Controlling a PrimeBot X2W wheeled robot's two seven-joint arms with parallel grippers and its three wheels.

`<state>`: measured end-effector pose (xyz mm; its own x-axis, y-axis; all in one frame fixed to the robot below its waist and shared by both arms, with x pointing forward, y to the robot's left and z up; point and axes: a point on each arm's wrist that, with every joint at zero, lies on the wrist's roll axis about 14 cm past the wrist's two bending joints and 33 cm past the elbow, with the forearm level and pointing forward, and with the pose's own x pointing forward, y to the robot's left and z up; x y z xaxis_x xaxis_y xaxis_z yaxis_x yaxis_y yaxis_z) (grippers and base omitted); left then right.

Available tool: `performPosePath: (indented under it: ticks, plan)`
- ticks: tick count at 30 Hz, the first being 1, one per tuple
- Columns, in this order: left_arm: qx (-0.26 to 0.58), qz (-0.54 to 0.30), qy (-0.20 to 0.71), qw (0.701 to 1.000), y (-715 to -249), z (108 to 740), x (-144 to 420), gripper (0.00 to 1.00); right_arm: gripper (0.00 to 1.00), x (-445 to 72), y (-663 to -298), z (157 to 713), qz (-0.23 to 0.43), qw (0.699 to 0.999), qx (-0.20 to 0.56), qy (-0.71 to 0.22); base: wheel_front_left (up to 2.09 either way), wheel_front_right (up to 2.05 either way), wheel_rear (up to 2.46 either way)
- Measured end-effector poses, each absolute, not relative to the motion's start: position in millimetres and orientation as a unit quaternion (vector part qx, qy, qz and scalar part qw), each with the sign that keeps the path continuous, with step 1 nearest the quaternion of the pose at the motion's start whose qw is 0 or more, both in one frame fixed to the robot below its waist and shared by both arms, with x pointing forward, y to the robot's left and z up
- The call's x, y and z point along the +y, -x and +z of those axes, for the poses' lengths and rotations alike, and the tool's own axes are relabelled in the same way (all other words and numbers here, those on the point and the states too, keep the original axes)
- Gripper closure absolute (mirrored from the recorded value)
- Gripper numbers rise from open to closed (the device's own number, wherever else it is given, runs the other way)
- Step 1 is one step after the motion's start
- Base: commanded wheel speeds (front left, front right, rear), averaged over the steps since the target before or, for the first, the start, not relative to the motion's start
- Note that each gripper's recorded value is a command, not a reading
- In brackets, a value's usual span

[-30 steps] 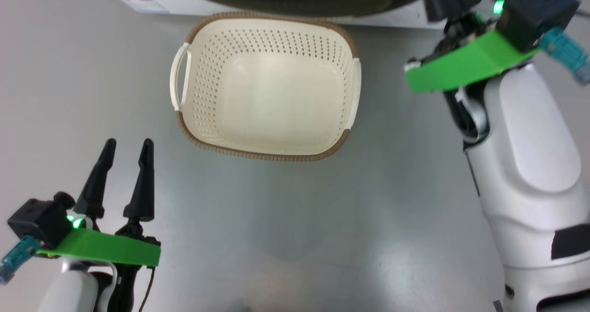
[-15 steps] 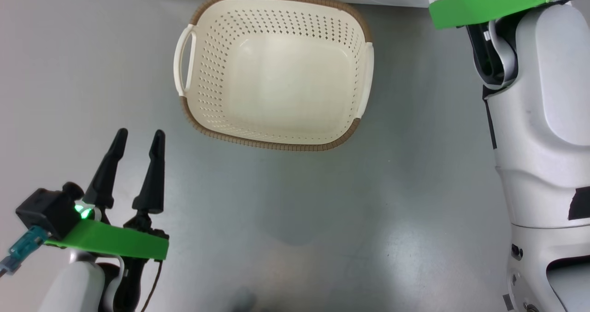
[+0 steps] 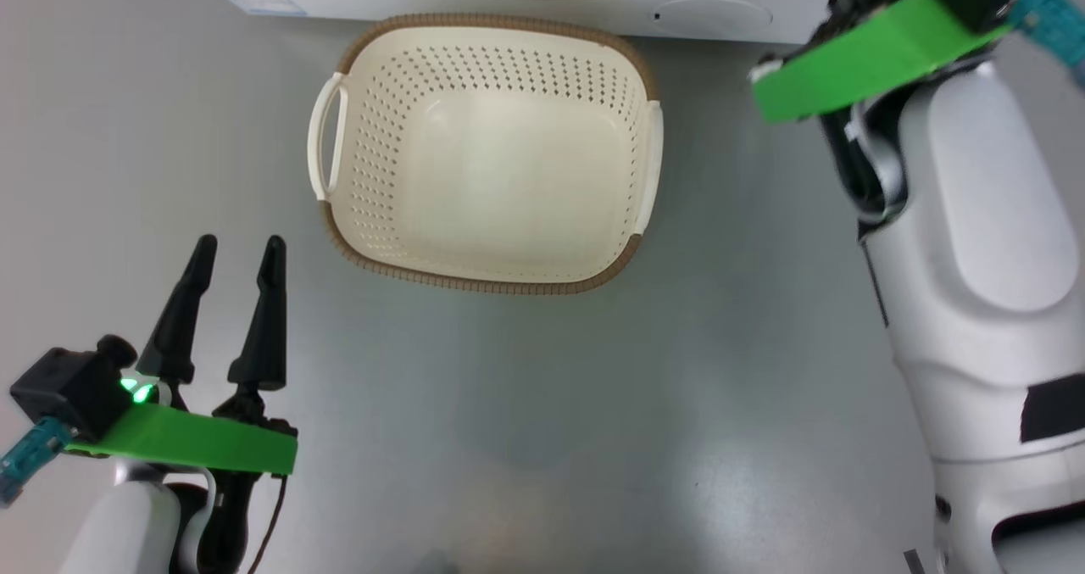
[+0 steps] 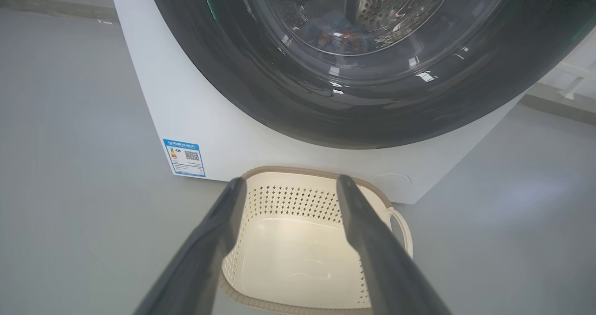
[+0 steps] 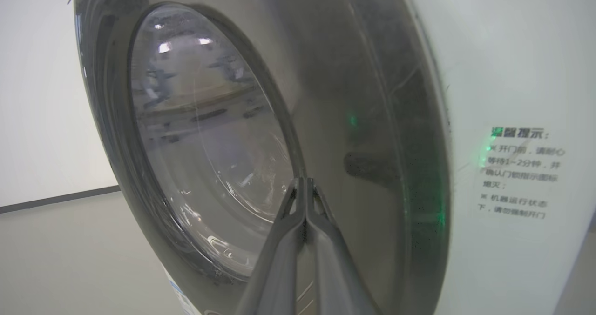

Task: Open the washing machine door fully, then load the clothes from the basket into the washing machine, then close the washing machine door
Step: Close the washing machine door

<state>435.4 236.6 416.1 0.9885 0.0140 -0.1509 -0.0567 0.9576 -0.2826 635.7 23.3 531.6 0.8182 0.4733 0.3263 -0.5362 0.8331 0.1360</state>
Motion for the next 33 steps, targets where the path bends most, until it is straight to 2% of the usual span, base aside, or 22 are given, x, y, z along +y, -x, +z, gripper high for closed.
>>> performPosePath:
  ticks: [14, 20, 31, 32, 33]
  plan:
    - [0.045, -0.001, 0.149, 0.988, -436.5, 437.0, 225.3, 0.00, 1.00, 9.5, -571.9, 485.0, 0.272, 0.953, -0.054, -0.125, 0.00, 0.00, 0.00]
    - [0.029, -0.014, 0.150, 0.988, -436.7, 449.1, 218.2, 0.00, 1.00, -10.5, -539.7, 468.2, 0.253, 0.959, -0.016, -0.124, 0.00, 0.00, 0.00]
    - [0.016, -0.031, 0.145, 0.989, -425.7, 462.6, 206.7, 0.00, 1.00, -42.4, -500.6, 465.8, 0.218, 0.969, 0.006, -0.112, 0.00, 0.00, 0.00]
    - [0.016, -0.032, 0.145, 0.989, -424.0, 463.0, 206.2, 0.00, 0.85, -45.6, -497.3, 466.3, 0.214, 0.970, 0.007, -0.111, 0.00, 0.00, 0.00]
    - [0.015, -0.032, 0.144, 0.989, -422.8, 464.2, 205.9, 0.00, 0.58, -49.1, -494.5, 467.2, 0.210, 0.971, 0.007, -0.110, 0.00, 0.00, 0.00]
